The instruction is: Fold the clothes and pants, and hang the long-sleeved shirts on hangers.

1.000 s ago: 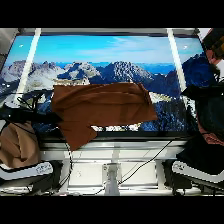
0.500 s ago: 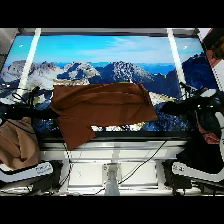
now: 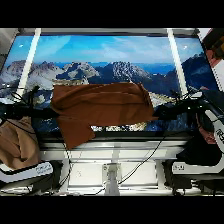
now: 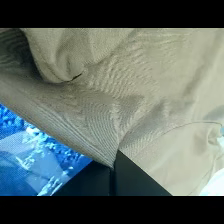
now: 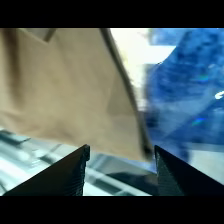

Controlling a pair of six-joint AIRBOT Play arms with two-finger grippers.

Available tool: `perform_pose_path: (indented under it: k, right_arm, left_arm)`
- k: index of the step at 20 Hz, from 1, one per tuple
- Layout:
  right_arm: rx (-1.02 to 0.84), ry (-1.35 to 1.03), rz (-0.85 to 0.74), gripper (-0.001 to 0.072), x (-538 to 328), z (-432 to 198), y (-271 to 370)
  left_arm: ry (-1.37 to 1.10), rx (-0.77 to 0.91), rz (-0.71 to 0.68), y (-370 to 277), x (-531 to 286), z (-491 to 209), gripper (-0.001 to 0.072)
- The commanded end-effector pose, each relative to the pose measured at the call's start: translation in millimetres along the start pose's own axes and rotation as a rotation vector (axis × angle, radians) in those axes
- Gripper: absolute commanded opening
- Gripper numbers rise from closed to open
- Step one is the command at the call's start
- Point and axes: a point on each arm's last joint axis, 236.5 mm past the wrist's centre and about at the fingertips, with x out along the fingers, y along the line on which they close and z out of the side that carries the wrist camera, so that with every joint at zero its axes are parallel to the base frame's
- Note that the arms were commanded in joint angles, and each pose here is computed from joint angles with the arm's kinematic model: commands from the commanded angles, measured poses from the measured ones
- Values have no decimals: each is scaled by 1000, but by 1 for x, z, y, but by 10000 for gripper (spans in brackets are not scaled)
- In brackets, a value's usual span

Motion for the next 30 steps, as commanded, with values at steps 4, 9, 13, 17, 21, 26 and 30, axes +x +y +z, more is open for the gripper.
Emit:
perform_pose_path:
  k: [4, 9, 13, 17, 21, 26, 30]
  right_arm:
    - [80, -36, 82, 418, 10, 15, 11]
    - [87, -97, 68, 232, 10, 29, 7]
    - [70, -109, 77, 14, 8, 31, 10]
    - [-128, -183, 224, 12, -15, 36, 59]
    - [-332, -527, 484, 13, -103, 62, 158]
    - [-623, -890, 508, 12, -230, 38, 248]
    - [-765, -1332, 305, 12, -358, 9, 293]
  left_arm:
    - [-4, 0, 1, 0, 0, 1, 16]
    - [-41, -17, -30, -7, 0, 10, 16]
    - [-52, -23, -52, -12, -1, 13, 15]
    - [-52, -28, -73, -29, -15, 14, 14]
    - [-238, 97, -93, -78, -79, 68, 14]
    - [-700, 364, -176, -201, -218, 148, 14]
    - [-1009, 517, -56, -268, -313, 159, 14]
